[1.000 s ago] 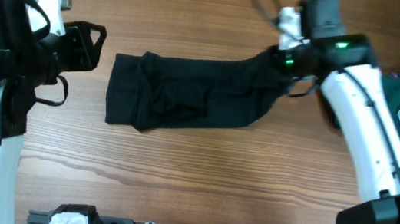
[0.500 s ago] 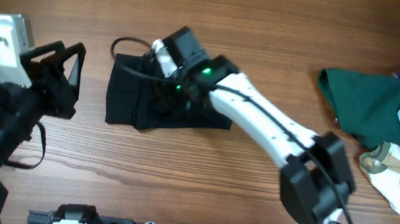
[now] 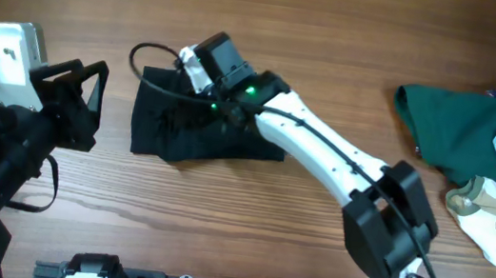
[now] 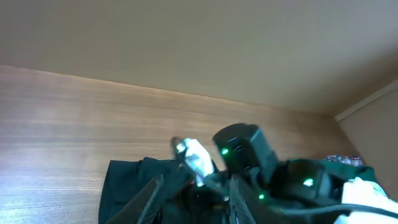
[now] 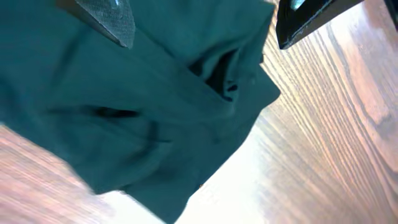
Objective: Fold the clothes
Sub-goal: 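Fold the strip's right end over toward the left with the right gripper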
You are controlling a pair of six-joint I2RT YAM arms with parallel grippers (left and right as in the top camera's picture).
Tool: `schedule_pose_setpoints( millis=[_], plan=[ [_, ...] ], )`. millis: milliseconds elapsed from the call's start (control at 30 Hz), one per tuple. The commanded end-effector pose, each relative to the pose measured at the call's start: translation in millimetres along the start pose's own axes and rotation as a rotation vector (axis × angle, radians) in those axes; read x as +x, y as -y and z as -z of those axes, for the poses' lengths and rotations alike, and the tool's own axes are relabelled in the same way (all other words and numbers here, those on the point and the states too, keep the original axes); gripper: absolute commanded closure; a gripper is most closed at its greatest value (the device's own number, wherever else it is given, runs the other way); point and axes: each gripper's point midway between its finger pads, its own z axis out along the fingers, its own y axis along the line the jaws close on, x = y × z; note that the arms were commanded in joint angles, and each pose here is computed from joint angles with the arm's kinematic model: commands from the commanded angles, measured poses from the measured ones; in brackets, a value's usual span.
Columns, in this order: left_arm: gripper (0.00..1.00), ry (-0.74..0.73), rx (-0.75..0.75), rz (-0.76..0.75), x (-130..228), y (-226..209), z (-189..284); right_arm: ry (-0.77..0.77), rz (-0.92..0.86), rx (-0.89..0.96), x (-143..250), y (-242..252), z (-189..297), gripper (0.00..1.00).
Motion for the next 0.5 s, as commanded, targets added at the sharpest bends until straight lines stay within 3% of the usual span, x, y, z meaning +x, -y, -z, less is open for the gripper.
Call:
schedule_pose_setpoints(
  millis=[0,167,300,467],
  plan=[
    [0.66,-0.002,-0.013,-0.014,-1.4,-2.4,-0.8,0.015,-0.162,0.025,-9.0,25.7,38.1,0.41],
    [0.67,-0.033,-0.020,-0.004,1.2,-6.3,-10.9,-0.070,-0.266,0.016,14.4,58.0,17.6,0.92],
    [0.67,-0.052,-0.024,0.003,3.1,-8.7,-16.9,-0.134,-0.407,0.026,36.4,72.3,-30.6,0.96],
    [0.66,-0.080,-0.031,0.011,10.0,-10.3,-16.6,-0.220,-0.490,-0.148,57.0,49.1,-70.2,0.96]
  ],
)
